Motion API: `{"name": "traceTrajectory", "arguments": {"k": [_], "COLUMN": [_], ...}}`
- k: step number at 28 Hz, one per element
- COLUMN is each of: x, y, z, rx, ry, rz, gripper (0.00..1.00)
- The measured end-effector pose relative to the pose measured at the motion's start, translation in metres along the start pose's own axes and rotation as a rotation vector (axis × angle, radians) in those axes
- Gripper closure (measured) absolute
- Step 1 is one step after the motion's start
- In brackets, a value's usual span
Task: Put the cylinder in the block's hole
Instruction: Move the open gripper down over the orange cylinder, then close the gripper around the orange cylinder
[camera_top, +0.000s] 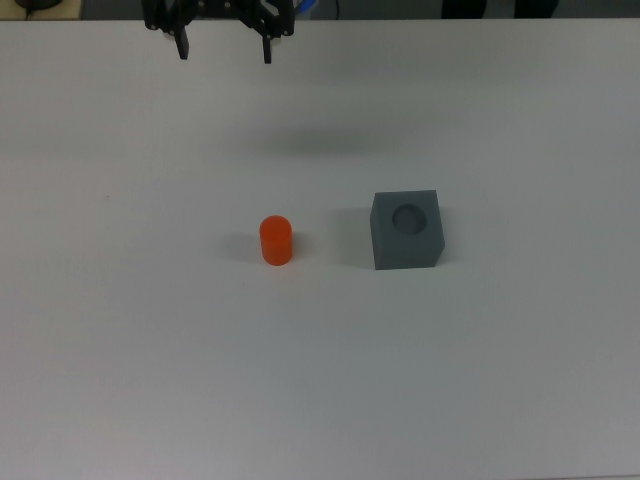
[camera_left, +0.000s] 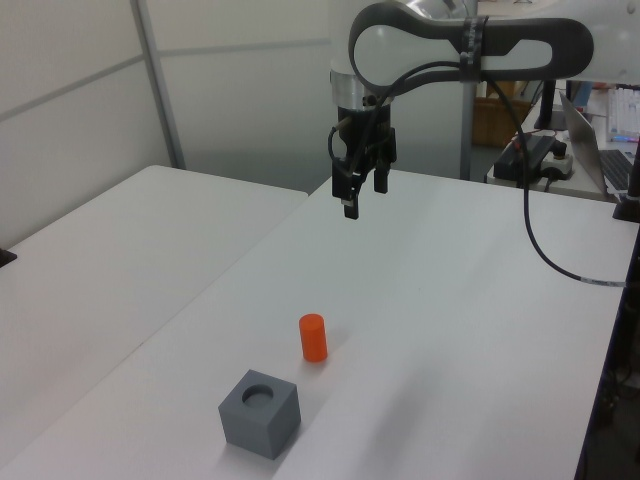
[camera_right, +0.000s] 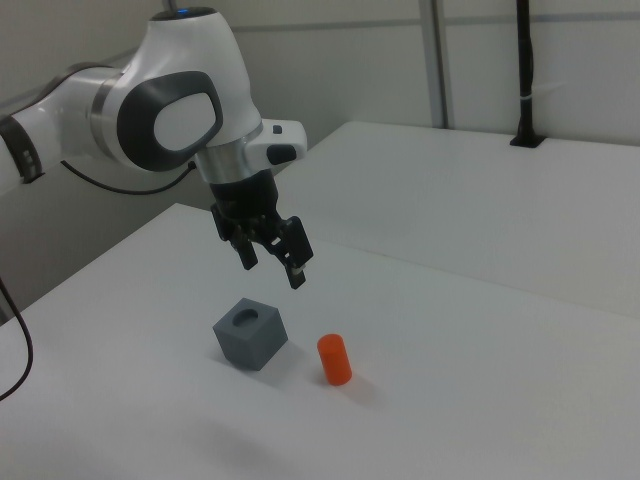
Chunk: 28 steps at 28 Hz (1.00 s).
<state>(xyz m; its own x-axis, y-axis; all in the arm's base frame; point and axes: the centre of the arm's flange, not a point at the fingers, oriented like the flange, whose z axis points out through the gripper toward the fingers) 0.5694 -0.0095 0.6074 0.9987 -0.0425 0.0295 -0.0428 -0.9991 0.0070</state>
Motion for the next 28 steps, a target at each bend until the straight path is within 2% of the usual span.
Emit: {"name": "traceTrajectory", "arguments": {"k": [2, 4, 7, 12, 18, 22, 28], "x": [0.001, 0.006, 0.024, 0.054, 0.067, 0.066, 0.071], "y": [-0.006, -0.011, -0.017, -0.025, -0.046, -0.057, -0.058], "z": [0.002, 0.009, 0.039, 0.105, 0.178, 0.207, 0.226], "rx": [0.006, 0.044, 0.072, 0.074, 0.071, 0.067, 0.065], "ry": [-0.002, 0.006, 0.012, 0.003, 0.009, 0.003, 0.026], "rz": [-0.01, -0.014, -0.021, -0.024, -0.046, -0.063, -0.061], "gripper": [0.0, 0.0, 0.0, 0.0, 0.0, 0.0, 0.0]}}
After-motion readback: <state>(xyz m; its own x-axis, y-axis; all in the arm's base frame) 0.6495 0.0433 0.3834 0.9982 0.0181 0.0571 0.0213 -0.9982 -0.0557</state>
